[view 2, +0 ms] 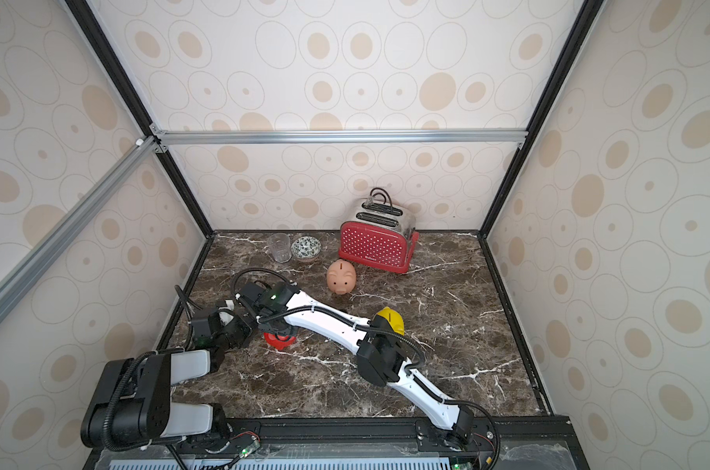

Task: Close piggy banks
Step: Insert the knob into the piggy bank, then hold the piggy bank at the center of the board.

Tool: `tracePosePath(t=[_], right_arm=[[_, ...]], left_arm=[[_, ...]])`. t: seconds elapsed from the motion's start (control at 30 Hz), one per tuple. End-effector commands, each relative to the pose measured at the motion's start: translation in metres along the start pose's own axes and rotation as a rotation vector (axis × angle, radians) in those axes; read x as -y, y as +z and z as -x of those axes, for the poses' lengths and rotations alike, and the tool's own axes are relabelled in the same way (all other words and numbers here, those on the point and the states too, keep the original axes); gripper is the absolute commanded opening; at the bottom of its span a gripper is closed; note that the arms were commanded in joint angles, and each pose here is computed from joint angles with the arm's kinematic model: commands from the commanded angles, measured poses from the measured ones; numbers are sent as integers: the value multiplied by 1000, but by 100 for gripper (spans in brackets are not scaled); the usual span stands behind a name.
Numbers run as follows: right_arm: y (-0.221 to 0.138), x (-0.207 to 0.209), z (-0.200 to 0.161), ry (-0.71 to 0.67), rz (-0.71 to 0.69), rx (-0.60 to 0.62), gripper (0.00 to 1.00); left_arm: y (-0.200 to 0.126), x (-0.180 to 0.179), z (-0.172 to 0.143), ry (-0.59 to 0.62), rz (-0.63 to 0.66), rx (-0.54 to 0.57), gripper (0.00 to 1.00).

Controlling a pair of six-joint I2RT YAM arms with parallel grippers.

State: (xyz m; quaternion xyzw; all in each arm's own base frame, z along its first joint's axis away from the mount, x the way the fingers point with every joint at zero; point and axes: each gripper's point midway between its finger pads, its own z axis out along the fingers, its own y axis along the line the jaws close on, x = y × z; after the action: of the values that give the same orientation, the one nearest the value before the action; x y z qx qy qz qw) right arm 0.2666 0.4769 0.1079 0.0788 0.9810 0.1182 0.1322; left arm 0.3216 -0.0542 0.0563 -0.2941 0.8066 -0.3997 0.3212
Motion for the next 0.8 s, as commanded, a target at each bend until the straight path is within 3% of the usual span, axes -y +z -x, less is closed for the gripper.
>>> tracePosePath(t=[0.0, 0.37, 0.77], right_arm=[[11, 17, -2, -20, -64, -37, 0], [17, 13, -1, -39, -48, -68, 0], [15, 9, -1, -53, -32, -75, 0]], left_arm=[[-4, 23, 15, 15, -119, 50, 99], [-22, 52, 20, 99, -218, 93, 99], [-17, 47, -11, 137, -257, -16, 99]])
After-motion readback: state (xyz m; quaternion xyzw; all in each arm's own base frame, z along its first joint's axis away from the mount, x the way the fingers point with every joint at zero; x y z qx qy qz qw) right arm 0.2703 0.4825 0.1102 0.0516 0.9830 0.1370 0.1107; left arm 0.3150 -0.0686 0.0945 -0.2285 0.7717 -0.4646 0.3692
